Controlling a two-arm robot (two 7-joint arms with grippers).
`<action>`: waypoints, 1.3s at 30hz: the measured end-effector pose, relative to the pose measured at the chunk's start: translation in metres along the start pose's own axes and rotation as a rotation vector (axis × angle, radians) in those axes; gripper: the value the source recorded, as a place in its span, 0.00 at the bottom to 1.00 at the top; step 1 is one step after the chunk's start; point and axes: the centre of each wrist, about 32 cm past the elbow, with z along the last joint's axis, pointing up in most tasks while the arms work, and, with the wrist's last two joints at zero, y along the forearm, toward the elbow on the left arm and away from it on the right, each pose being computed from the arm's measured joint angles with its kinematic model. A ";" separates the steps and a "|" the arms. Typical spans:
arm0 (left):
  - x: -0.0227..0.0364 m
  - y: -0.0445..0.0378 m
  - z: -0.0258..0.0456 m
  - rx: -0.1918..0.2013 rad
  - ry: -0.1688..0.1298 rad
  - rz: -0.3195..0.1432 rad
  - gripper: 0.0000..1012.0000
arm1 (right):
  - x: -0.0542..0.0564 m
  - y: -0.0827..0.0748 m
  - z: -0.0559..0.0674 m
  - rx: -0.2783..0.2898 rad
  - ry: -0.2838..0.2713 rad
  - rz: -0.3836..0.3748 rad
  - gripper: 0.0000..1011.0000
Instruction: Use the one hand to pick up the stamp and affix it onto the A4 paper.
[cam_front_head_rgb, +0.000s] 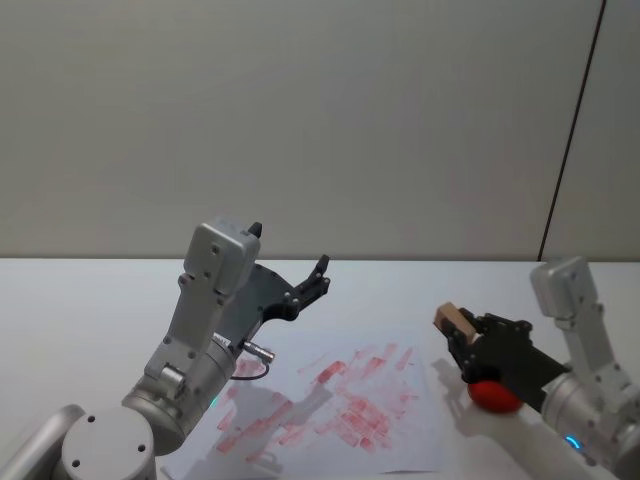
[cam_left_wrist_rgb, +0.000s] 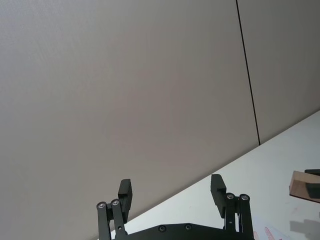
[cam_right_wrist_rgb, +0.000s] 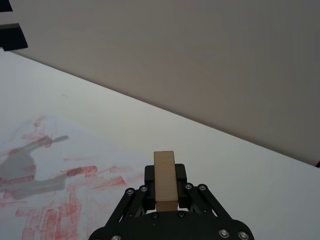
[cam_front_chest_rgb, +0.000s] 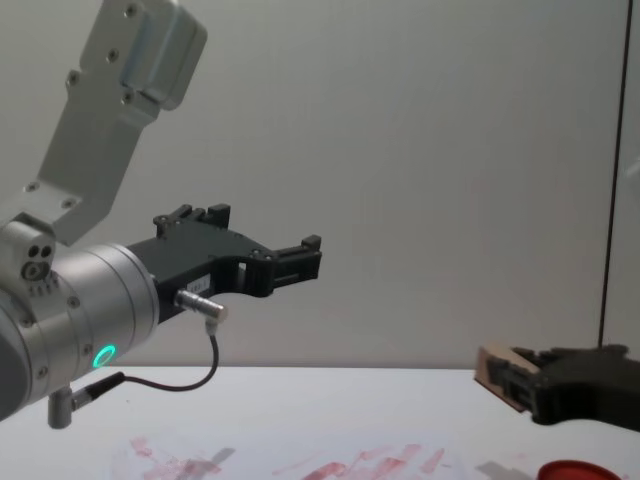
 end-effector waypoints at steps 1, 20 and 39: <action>0.0000 0.0000 0.0000 0.000 0.000 0.000 0.99 | 0.002 -0.002 -0.001 -0.005 0.000 -0.005 0.21; 0.0000 0.0000 0.0000 0.000 0.000 0.000 0.99 | 0.018 -0.023 -0.021 -0.077 -0.001 -0.046 0.21; 0.0000 0.0000 0.0000 0.000 0.000 0.000 0.99 | 0.023 -0.024 -0.031 -0.123 0.000 -0.050 0.24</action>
